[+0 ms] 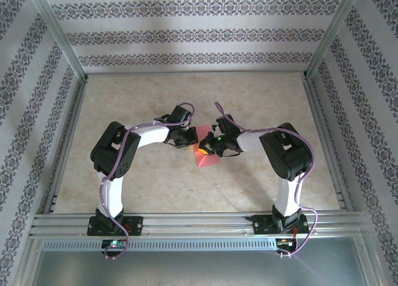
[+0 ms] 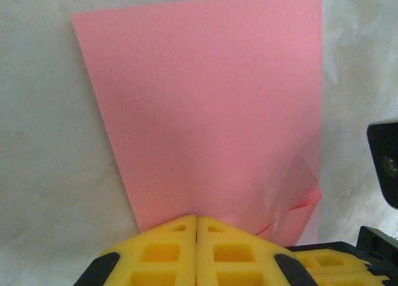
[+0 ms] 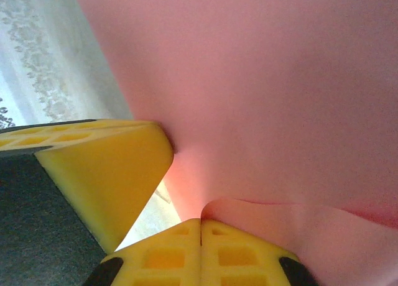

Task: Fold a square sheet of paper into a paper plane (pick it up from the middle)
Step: Fold the triangle a second time at the center of the table.

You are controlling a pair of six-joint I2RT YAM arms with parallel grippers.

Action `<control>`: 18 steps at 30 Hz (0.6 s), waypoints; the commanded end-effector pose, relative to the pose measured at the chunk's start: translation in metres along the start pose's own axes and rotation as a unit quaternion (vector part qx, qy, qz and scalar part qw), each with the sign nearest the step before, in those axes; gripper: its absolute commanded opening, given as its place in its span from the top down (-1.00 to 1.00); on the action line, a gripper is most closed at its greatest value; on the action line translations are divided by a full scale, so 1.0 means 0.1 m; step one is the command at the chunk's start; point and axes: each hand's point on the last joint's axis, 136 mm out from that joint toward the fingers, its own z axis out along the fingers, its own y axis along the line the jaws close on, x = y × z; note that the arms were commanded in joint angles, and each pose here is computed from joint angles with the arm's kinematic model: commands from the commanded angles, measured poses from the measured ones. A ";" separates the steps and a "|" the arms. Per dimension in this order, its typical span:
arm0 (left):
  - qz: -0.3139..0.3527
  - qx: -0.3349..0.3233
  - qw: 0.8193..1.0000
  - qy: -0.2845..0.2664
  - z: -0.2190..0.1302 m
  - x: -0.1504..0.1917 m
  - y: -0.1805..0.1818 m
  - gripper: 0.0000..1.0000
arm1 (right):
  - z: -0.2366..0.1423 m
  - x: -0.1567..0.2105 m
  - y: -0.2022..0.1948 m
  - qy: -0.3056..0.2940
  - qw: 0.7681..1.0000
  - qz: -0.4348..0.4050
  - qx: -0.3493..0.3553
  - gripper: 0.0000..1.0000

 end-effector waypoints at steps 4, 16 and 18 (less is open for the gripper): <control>-0.020 -0.011 1.000 -0.021 -0.23 -0.19 0.08 0.81 | 0.07 0.07 -0.33 0.015 0.998 0.015 0.055 0.74; -0.065 0.016 0.995 -0.077 -0.69 -0.30 0.14 0.76 | 0.09 0.08 -0.40 0.021 0.997 0.019 0.071 0.37; -0.066 0.028 0.995 -0.074 -0.69 -0.25 0.11 0.76 | 0.09 0.09 -0.41 0.021 0.997 0.019 0.072 0.31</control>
